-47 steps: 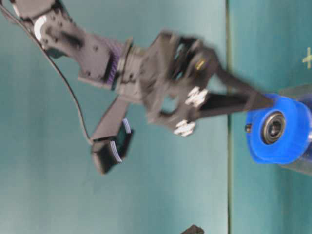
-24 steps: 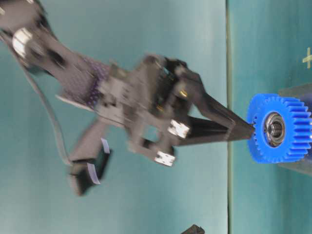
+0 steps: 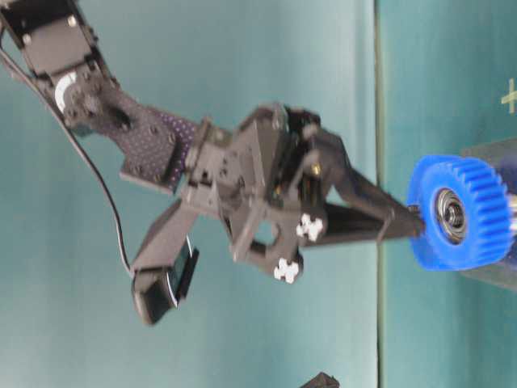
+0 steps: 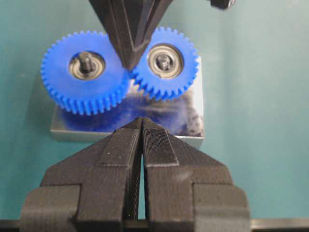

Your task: Fit the small gear onto the shaft.

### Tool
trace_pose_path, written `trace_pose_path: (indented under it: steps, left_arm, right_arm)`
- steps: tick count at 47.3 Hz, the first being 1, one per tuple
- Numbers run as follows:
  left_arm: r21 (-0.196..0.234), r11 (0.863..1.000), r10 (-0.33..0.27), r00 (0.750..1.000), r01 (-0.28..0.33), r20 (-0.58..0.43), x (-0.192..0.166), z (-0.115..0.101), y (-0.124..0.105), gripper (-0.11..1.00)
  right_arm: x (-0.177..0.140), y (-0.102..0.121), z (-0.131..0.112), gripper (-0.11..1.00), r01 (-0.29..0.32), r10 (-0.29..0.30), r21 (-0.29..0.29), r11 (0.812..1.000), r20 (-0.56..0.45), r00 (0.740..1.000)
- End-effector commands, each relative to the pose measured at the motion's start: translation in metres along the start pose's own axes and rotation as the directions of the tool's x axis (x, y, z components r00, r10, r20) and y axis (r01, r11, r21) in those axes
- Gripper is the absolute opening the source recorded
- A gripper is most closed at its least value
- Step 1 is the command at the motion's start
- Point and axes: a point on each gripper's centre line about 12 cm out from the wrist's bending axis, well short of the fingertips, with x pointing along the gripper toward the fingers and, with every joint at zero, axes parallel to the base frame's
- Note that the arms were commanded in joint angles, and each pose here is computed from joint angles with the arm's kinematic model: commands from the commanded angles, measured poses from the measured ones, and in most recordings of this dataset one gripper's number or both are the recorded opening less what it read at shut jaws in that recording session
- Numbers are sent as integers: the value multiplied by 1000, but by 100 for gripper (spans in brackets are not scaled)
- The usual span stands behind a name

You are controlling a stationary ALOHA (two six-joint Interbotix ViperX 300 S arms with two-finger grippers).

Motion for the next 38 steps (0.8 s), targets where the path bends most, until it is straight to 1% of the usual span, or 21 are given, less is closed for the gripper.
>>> trace_pose_path:
  steps: [1,4,7,15,18,24,32,38]
  left_arm:
    - [2,1000,1,999,-1,34,0,10,0,0]
    - [2,1000,1,999,-1,35,0,11,0,0]
    - [2,1000,1,999,-1,34,0,10,0,0]
    - [2,1000,1,999,-1,37,-1,11,0,0]
    - [2,1000,1,999,-1,37,-1,11,0,0]
    - [1,1000,1,999,-1,37,-1,11,0,0]
    - [1,1000,1,999,-1,35,0,11,0,0]
    - [1,1000,1,999,-1,37,0,12,0,0]
  right_arm:
    - [2,-1,-15,-2,11,-11,0,1000,-45,999]
    - [0,1,-21,-2,7,-6,12,1000,-53,999]
    - [-8,8,-27,-2,-8,8,12,1000,-46,999]
    - [-41,29,-30,-2,-47,47,13,999,-9,999]
    - [-50,32,-30,-2,-46,46,19,999,0,999]
    - [-63,32,-28,-2,-24,24,4,1000,14,1000]
    - [-60,29,-17,-2,-6,7,-5,1000,41,999]
    - [-46,27,-3,-2,-22,22,2,1000,79,997]
